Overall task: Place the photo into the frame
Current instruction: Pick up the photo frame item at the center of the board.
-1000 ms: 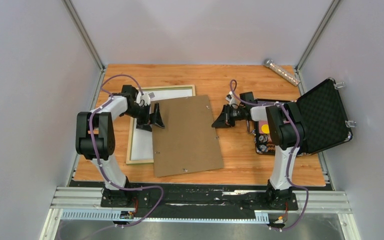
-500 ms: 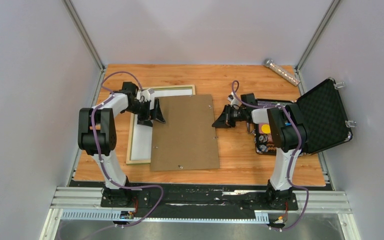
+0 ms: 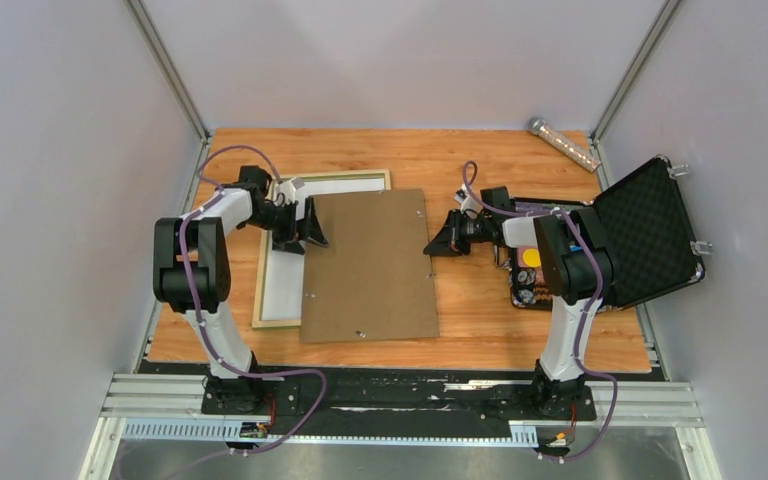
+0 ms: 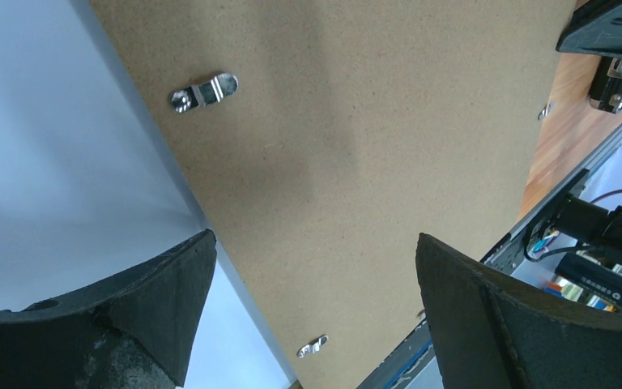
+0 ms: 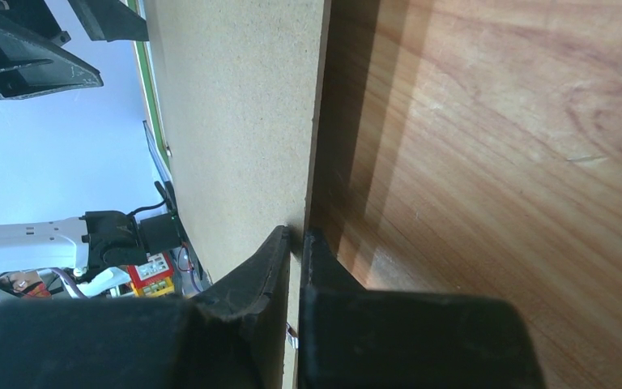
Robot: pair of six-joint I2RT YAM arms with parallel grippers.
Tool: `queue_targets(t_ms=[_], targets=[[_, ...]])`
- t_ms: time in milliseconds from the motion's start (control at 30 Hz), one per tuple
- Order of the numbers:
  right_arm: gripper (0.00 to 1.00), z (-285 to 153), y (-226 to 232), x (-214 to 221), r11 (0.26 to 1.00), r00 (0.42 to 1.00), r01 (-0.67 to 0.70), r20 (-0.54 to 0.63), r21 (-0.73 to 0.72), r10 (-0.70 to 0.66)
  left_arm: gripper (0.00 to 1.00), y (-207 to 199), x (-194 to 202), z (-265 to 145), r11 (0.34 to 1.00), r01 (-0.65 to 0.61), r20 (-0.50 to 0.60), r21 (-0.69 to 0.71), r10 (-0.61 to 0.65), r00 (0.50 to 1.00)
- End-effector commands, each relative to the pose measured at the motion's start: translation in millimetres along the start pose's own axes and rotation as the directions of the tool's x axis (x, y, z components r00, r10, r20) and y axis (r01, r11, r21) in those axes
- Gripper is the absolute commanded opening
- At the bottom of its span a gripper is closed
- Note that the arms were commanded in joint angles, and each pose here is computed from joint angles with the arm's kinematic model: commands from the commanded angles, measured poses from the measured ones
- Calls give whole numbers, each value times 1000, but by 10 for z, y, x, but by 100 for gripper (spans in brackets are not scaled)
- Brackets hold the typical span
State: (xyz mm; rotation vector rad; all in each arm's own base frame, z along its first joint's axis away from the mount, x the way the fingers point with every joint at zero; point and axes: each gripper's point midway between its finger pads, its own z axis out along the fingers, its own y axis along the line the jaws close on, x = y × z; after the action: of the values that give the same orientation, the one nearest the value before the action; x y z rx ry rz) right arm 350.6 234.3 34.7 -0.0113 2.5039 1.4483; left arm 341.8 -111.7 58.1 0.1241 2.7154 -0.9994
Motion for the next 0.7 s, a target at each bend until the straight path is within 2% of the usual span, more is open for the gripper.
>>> queue_targets(t_ms=[0,267,667], targets=[[0,-1,99,-93,997,997,73,28,-21,-72,100,-65,-77,-238,999,-31,71,11,31,997],[0,-20,79,-100,997,997,71,32,-18,-71,100,-43,4,-305,999,-46,71,-19,47,996],[0,-23,113,-93,996,998,68,21,-53,-67,99,-49,252,-167,999,-6,0,54,6,1000]])
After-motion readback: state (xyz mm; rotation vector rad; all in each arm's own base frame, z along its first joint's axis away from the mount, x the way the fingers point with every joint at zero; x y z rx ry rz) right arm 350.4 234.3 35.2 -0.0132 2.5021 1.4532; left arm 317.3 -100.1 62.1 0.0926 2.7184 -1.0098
